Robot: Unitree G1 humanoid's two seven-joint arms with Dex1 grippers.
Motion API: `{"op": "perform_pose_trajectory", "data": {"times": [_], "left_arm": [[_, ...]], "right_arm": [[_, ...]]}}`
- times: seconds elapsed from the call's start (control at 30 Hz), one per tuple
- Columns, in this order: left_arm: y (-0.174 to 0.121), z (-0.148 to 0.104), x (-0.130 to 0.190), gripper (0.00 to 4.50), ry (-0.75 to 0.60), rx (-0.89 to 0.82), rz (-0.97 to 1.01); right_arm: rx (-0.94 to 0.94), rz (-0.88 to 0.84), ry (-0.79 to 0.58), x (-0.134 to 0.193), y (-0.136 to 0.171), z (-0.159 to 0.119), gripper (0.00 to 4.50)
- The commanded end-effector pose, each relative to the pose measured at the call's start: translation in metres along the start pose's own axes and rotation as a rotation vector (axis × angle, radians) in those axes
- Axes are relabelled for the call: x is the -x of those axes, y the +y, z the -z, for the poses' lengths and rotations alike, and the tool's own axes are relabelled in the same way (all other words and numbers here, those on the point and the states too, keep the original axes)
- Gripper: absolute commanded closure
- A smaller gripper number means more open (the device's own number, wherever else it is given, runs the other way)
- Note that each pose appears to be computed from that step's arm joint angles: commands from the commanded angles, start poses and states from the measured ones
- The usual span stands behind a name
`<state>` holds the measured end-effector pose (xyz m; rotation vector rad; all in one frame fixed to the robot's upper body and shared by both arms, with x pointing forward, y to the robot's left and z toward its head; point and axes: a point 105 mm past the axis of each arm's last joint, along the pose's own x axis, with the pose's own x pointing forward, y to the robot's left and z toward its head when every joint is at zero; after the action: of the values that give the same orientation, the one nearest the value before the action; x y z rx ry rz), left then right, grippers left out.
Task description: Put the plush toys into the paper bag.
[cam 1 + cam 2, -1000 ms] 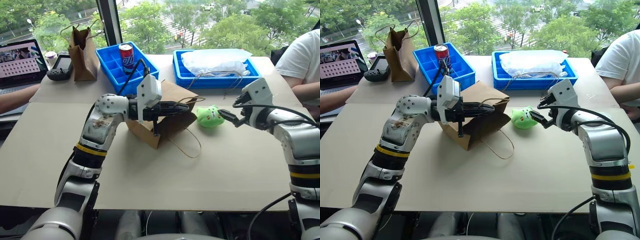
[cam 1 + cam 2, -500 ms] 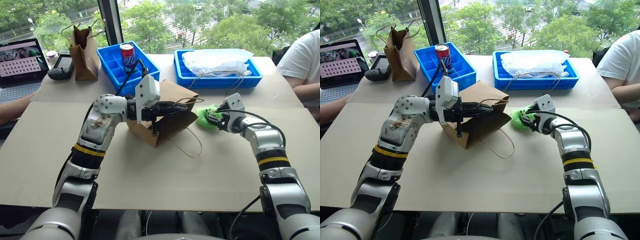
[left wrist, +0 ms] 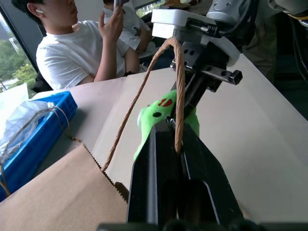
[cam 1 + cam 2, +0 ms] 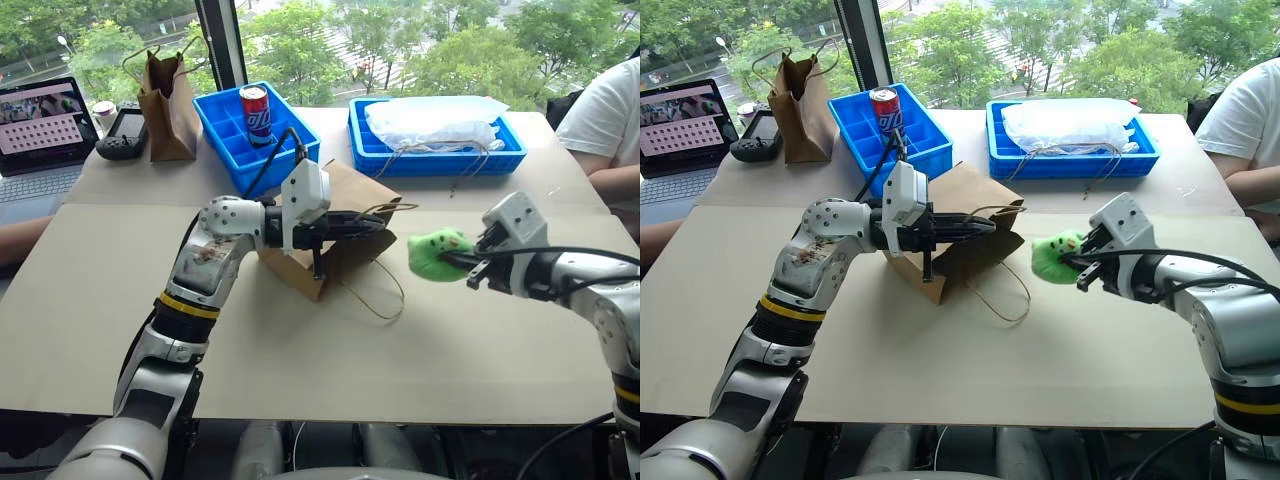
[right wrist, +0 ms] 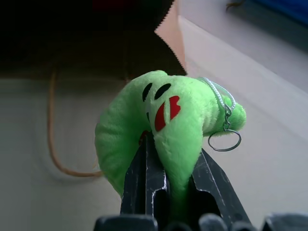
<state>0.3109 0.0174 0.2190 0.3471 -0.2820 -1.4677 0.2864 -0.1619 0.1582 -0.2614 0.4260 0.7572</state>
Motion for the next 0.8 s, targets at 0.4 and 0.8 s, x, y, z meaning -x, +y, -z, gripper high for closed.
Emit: {"op": "perform_pose_trajectory", "data": {"times": [0.4,0.8], "left_arm": [[0.000,-0.018,-0.002,4.50,-0.028,-0.051,0.017],[0.006,-0.016,0.002,4.50,-0.017,-0.061,-0.004]], "right_arm": [[-0.188,0.001,-0.346,-0.085,0.011,-0.050,3.35],[-0.216,0.038,-0.361,-0.038,0.001,-0.029,0.03]]}}
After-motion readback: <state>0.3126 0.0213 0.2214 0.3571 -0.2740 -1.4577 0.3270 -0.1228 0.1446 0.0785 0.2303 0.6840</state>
